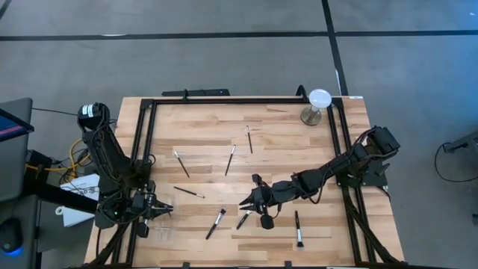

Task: Put items in baskets/containers
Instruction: Put the eyeshadow brush into the transparent organizer, then put the liner brush into the transparent organizer

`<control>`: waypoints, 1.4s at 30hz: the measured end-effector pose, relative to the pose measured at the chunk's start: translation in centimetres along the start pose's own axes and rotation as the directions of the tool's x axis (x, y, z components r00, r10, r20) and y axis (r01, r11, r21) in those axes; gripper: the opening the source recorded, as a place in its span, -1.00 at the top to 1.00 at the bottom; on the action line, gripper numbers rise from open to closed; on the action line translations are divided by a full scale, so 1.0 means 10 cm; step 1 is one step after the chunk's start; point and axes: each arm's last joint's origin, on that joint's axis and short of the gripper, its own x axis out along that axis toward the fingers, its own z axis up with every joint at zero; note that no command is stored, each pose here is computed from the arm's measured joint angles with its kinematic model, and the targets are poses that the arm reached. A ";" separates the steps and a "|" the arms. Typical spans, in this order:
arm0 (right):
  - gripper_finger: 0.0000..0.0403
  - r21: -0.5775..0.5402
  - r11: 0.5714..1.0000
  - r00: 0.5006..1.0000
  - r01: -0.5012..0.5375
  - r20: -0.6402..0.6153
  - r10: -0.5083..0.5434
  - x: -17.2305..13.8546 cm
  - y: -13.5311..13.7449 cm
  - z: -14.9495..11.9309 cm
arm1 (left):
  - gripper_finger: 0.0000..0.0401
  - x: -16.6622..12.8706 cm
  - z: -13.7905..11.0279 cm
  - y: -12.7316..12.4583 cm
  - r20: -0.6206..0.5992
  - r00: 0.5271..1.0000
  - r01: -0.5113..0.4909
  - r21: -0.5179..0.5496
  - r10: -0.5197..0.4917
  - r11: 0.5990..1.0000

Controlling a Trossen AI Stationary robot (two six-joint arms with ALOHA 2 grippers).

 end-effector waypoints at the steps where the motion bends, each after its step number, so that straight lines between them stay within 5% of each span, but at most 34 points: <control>1: 0.72 -0.008 1.000 1.000 0.002 0.001 -0.002 0.00 -0.01 0.00 | 0.89 0.00 0.00 0.00 0.000 1.000 0.000 -0.005 0.000 1.000; 13: 0.72 0.040 0.999 1.000 0.013 -0.004 -0.013 0.01 -0.05 0.00 | 0.83 0.00 -0.01 -0.01 -0.018 0.999 0.030 -0.027 -0.031 0.999; 25: 0.72 0.032 0.997 0.998 -0.069 -0.012 0.069 -0.04 0.27 -0.05 | 0.50 0.00 -0.01 -0.02 -0.040 0.997 0.066 -0.019 -0.067 0.998; 33: 0.72 0.036 0.999 0.999 0.028 0.022 -0.029 -0.02 0.14 -0.01 | 0.42 0.10 0.07 0.04 0.012 0.998 -0.057 -0.020 0.057 0.998; 42: 0.72 0.164 0.983 0.995 0.085 -0.062 -0.076 0.04 0.13 -0.16 | 0.42 0.50 0.62 0.18 0.059 0.979 -0.198 0.074 0.194 0.977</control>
